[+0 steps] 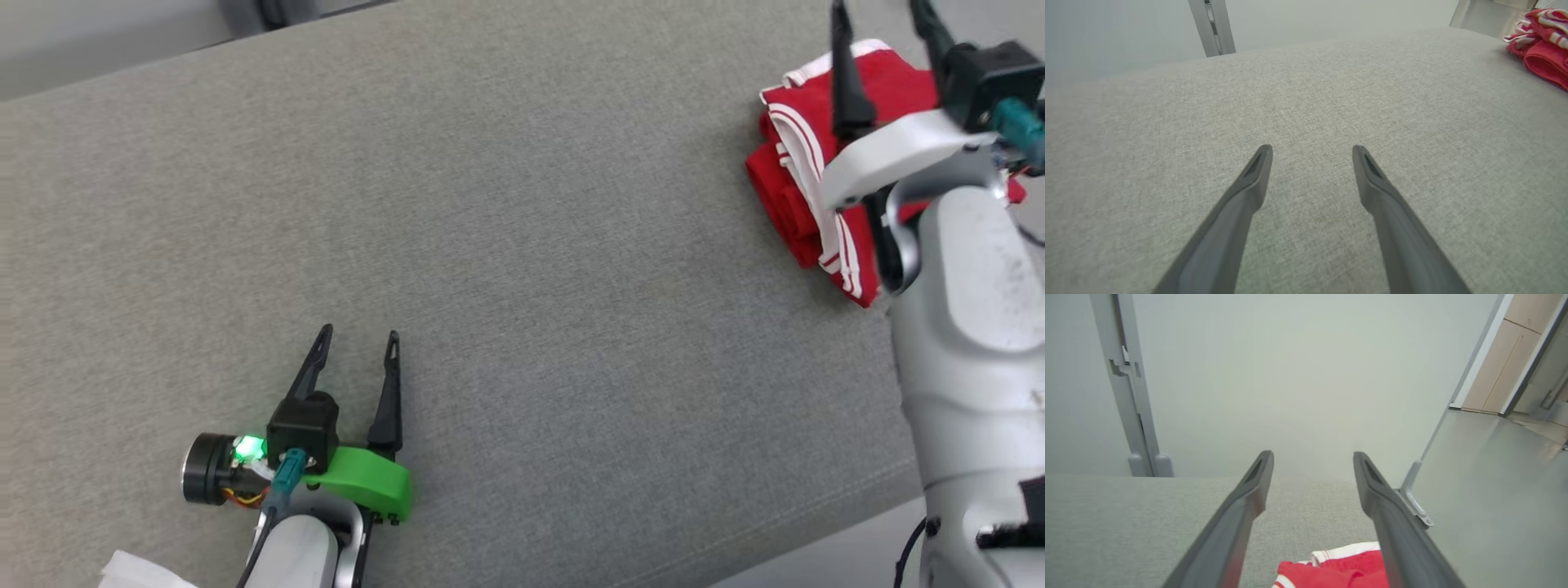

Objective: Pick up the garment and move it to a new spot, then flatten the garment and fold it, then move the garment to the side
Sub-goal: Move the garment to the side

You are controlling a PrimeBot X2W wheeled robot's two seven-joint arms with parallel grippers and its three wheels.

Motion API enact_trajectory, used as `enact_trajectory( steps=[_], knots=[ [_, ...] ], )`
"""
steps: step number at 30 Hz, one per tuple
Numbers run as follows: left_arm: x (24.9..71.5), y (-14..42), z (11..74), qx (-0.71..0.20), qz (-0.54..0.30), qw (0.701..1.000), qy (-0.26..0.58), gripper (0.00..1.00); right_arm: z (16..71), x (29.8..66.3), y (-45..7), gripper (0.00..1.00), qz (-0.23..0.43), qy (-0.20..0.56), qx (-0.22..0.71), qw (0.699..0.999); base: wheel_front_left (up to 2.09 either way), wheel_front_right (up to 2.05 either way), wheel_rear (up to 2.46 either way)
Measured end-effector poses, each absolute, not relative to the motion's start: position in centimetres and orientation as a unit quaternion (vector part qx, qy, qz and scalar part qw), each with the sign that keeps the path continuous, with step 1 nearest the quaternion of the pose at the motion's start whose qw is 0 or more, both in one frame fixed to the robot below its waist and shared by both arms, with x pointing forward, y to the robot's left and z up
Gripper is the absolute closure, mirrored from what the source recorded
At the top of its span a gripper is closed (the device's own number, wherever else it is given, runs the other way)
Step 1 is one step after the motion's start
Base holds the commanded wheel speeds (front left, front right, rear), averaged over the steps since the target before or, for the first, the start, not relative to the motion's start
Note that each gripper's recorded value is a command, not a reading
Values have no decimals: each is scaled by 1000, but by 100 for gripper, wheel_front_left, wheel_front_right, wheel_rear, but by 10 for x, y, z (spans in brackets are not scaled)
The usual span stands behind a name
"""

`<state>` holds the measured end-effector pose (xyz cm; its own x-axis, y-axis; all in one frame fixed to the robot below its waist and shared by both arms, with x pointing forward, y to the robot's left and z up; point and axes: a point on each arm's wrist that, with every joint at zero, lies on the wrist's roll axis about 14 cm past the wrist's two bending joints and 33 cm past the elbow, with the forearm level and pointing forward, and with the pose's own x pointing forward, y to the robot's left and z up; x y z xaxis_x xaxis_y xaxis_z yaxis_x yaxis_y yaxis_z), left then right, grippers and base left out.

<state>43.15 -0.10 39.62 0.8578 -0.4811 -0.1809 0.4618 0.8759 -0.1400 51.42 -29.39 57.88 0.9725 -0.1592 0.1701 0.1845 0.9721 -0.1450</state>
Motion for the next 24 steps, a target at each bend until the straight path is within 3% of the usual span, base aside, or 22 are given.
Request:
enact_trajectory(
  steps=[6, 14, 24],
  knots=[
    [431, 41, 406, -40, -176, 979, 96, 0, 569, 500, -243, 0, -32, -100, -10, 994, 0, 0, 0],
    [422, 103, 420, -35, -80, 993, 82, 0, 509, 472, -189, 0, 26, -31, 52, 998, 0, 0, 0],
    [392, 138, 430, -54, -33, 995, 78, 0, 473, 431, -161, 0, 54, 21, 74, 996, 0, 0, 0]
  ],
)
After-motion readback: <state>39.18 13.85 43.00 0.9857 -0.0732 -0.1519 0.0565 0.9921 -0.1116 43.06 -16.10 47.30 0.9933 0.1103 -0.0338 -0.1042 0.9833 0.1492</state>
